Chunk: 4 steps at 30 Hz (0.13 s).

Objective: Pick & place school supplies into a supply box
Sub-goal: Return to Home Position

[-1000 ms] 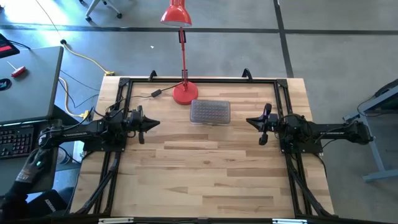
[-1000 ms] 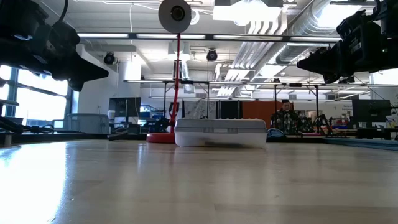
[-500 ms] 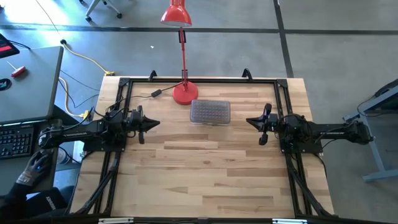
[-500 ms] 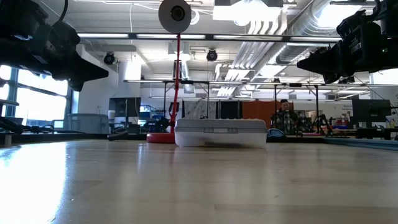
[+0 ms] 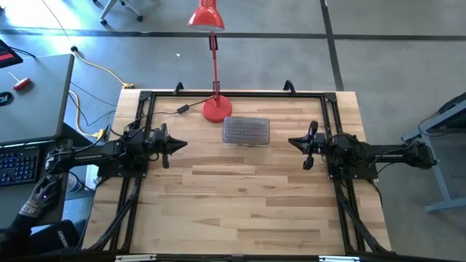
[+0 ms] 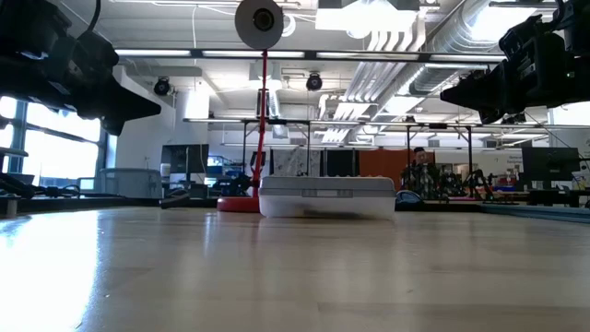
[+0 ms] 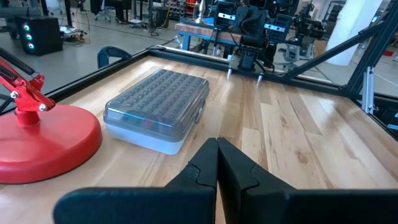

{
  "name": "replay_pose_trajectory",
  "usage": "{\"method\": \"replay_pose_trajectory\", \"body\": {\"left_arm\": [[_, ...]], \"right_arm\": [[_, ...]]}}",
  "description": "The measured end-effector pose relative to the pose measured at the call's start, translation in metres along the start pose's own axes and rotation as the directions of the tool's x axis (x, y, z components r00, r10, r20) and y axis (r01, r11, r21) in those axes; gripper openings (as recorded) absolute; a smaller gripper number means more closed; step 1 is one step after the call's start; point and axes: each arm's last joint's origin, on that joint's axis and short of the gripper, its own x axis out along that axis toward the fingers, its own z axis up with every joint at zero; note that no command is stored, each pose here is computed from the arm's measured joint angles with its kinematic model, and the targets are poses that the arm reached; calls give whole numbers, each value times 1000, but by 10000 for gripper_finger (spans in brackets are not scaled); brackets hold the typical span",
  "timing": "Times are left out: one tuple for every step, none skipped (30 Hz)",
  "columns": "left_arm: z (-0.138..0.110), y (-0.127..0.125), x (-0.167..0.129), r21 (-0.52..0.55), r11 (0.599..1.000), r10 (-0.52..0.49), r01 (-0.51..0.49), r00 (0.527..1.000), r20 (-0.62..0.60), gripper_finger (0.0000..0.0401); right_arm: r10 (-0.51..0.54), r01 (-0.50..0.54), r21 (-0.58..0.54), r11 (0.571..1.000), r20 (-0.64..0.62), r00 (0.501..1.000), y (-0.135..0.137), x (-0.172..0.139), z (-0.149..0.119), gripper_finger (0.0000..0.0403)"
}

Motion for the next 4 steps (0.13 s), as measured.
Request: {"method": "replay_pose_trajectory", "body": {"left_arm": [[0, 0, 0, 0, 1000, 0, 0, 1000, 0, 40], [0, 0, 0, 0, 1000, 0, 0, 1000, 0, 40], [0, 0, 0, 0, 1000, 0, 0, 1000, 0, 40], [0, 0, 0, 0, 1000, 0, 0, 1000, 0, 40]], "right_arm": [[0, 0, 0, 1000, 0, 1000, 0, 0, 0, 0], [0, 0, 0, 1000, 0, 1000, 0, 0, 0, 0], [0, 0, 0, 1000, 0, 1000, 0, 0, 0, 0], [0, 0, 0, 1000, 0, 1000, 0, 0, 0, 0]]}}
